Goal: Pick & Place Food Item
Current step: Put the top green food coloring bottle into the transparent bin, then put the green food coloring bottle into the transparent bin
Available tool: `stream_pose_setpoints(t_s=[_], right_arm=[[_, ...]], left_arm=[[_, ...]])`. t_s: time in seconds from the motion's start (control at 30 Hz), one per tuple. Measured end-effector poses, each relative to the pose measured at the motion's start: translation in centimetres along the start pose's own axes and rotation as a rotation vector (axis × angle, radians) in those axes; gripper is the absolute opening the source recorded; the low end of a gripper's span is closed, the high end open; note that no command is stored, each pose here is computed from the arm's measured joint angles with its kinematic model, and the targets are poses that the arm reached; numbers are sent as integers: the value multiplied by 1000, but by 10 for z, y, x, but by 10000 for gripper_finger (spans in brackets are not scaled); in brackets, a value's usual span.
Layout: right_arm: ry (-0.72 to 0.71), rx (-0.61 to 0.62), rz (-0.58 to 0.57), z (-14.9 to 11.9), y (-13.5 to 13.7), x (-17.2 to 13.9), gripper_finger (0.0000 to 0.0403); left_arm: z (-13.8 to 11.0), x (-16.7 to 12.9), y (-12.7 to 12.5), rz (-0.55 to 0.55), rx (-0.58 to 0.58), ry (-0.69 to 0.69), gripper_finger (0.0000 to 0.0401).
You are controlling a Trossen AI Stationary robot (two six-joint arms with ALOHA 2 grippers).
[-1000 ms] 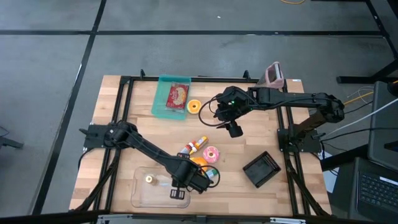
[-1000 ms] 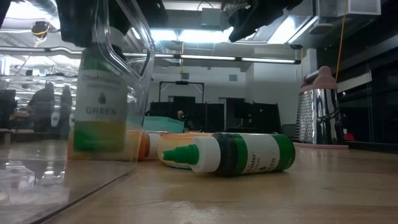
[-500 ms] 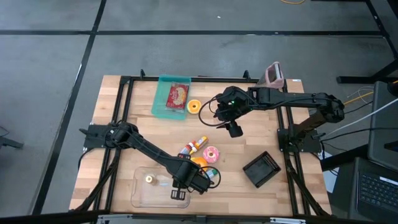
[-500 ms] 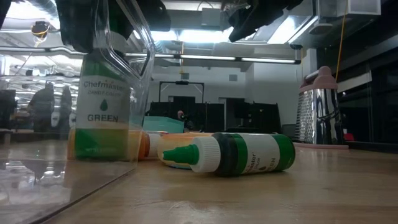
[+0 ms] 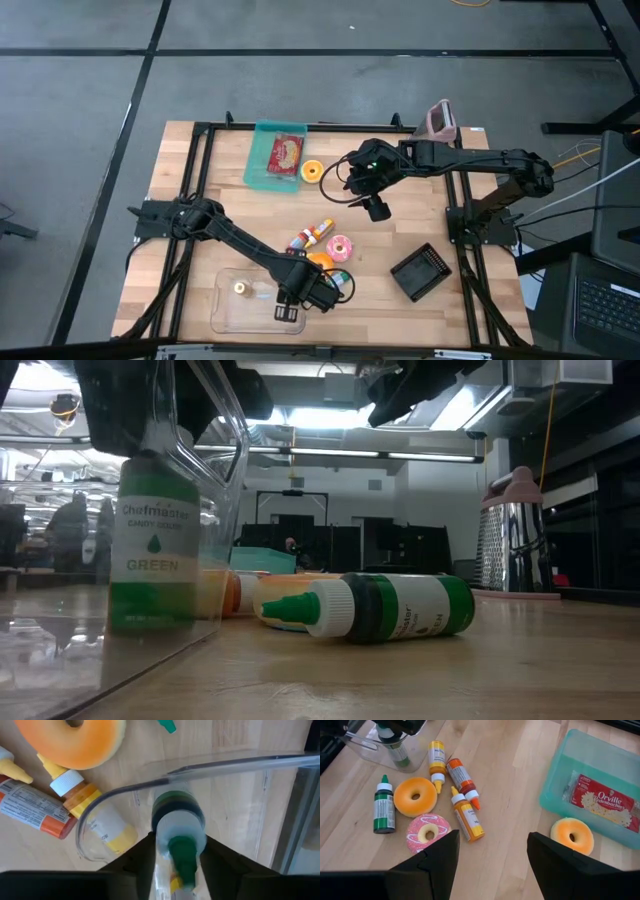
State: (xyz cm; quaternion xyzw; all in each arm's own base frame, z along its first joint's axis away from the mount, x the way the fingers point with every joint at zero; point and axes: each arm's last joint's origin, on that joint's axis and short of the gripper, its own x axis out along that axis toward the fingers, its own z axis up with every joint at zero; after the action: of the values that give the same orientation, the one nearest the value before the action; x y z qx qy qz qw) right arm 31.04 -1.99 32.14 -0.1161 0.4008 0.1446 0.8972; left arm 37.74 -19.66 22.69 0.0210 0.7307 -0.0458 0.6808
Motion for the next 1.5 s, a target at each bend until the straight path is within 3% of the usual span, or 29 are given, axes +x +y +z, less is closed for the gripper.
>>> stream_pose_setpoints(t_s=[0.17,0.53,0.73,0.87,1.0,1.23,1.37,1.5], right_arm=[[0,0,-1,0,0,0,231],[1,-3,-1,0,0,0,231],[2,-3,-4,0,0,0,231],[-1,-4,-6,0,0,0,231],[-5,-6,-7,1,0,0,231],[-39,-32,-18,4,-2,0,231],[-127,-58,-78,13,-6,-1,231],[-289,-82,-242,32,-16,-3,231]], left_arm=[[0,0,0,-3,0,1,175],[-8,-15,2,-16,-6,-5,176],[-17,-58,5,35,-23,-74,181],[-26,-104,9,77,-23,-255,179],[-47,-154,16,212,-24,-488,178],[-108,-216,18,666,-52,-924,175],[-139,-222,19,769,-74,-1037,172],[-174,-195,36,812,-187,-1063,171]])
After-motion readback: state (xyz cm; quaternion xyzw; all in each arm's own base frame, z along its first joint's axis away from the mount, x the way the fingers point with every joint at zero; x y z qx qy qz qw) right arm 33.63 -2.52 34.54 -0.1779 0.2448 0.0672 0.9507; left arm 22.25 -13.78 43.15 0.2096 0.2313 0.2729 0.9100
